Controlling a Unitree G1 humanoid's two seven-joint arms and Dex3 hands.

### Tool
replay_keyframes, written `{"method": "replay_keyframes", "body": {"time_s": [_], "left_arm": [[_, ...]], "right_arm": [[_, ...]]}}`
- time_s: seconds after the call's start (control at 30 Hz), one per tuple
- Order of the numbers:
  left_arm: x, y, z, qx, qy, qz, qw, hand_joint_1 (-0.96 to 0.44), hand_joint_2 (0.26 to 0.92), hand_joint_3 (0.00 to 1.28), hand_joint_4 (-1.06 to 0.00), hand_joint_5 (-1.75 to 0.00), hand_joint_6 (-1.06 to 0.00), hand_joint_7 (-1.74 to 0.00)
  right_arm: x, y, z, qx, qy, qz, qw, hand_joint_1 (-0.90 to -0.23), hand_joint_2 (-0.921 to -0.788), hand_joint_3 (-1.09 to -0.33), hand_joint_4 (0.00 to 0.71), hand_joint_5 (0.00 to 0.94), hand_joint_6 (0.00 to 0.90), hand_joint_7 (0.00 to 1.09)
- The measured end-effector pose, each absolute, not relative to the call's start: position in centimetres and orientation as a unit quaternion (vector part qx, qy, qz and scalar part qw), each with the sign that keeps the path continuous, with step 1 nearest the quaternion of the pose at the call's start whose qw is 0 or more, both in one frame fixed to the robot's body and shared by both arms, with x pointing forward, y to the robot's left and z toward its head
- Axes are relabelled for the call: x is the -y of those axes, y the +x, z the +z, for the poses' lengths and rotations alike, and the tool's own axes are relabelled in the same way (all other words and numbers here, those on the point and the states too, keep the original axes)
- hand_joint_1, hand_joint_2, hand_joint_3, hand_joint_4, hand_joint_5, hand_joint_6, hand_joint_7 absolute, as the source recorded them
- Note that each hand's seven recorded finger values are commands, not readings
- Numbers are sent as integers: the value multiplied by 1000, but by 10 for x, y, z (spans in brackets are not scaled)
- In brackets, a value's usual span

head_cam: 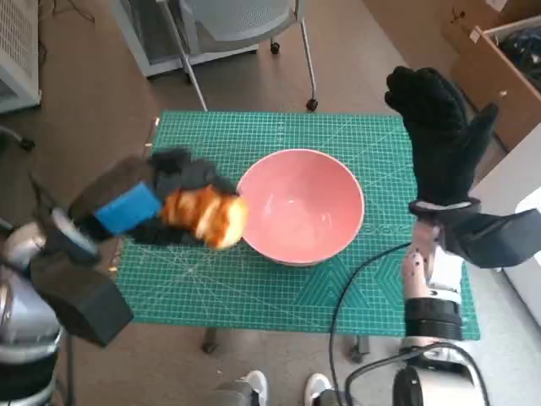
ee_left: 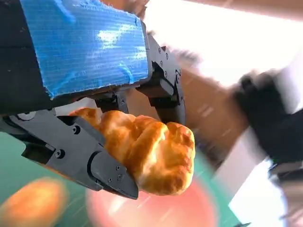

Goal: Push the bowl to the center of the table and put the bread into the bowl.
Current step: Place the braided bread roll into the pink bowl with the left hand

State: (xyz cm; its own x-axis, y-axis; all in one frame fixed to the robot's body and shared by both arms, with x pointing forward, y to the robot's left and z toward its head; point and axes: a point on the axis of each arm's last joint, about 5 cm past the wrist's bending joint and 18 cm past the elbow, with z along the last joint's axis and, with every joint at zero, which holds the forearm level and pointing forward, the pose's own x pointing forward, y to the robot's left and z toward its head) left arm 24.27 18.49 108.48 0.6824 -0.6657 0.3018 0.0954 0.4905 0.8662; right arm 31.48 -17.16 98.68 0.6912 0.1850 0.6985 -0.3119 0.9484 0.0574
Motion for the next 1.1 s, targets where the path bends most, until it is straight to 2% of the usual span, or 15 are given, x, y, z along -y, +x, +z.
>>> {"method": "replay_keyframes", "body": {"time_s": [0.1, 0.23, 0.6, 0.67, 0.7, 0.73, 0.77, 0.8, 0.87, 0.97, 1.1], "left_arm": [[-171, 253, 1088, 340, 438, -245, 795, 2, 912, 23, -701, -1115, -745, -1081], [-158, 270, 1082, 339, 427, -265, 795, 1, 919, 32, -677, -1127, -722, -1117], [-137, 313, 1050, 267, 425, -318, 805, 0, 920, 79, -645, -1195, -638, -1173], [-134, 317, 1046, 258, 420, -324, 808, 0, 921, 143, -580, -1266, -558, -1248], [-133, 319, 1043, 253, 418, -327, 809, -24, 892, 150, -465, -1031, -453, -1063], [-132, 321, 1042, 247, 416, -330, 811, -34, 885, 146, -441, -913, -428, -972], [-132, 322, 1040, 240, 414, -333, 812, -68, 866, 124, -326, -630, -320, -783], [-131, 323, 1038, 234, 413, -338, 813, -89, 857, 103, -264, -424, -256, -652], [-131, 324, 1035, 220, 416, -349, 811, -148, 832, 73, -139, -217, -141, -507], [-131, 325, 1032, 191, 423, -366, 807, -237, 808, 47, -45, -70, -48, -399], [-132, 326, 1031, 168, 432, -371, 805, -331, 802, 35, -9, -14, -16, -360]], "right_arm": [[173, 314, 987, 371, 86, 134, 915, -620, -921, -756, 230, 0, 98, 408], [175, 313, 989, 378, 83, 133, 913, -630, -921, -759, 228, 0, 89, 412], [186, 304, 986, 382, 78, 116, 913, -643, -921, -751, 232, 2, 70, 426], [187, 303, 985, 382, 78, 112, 914, -644, -921, -750, 233, 3, 69, 428], [187, 302, 984, 382, 78, 110, 914, -643, -921, -749, 234, 3, 69, 429], [188, 301, 984, 382, 78, 108, 915, -643, -921, -748, 234, 3, 69, 430], [188, 301, 984, 382, 79, 106, 915, -640, -921, -747, 235, 3, 68, 431], [189, 301, 983, 382, 79, 104, 915, -639, -921, -746, 235, 3, 68, 432], [189, 300, 983, 382, 79, 101, 915, -637, -921, -745, 234, 3, 68, 433], [190, 299, 983, 384, 80, 97, 915, -635, -921, -744, 234, 2, 67, 435], [190, 299, 983, 384, 82, 93, 915, -634, -921, -743, 233, 2, 66, 437]]}}
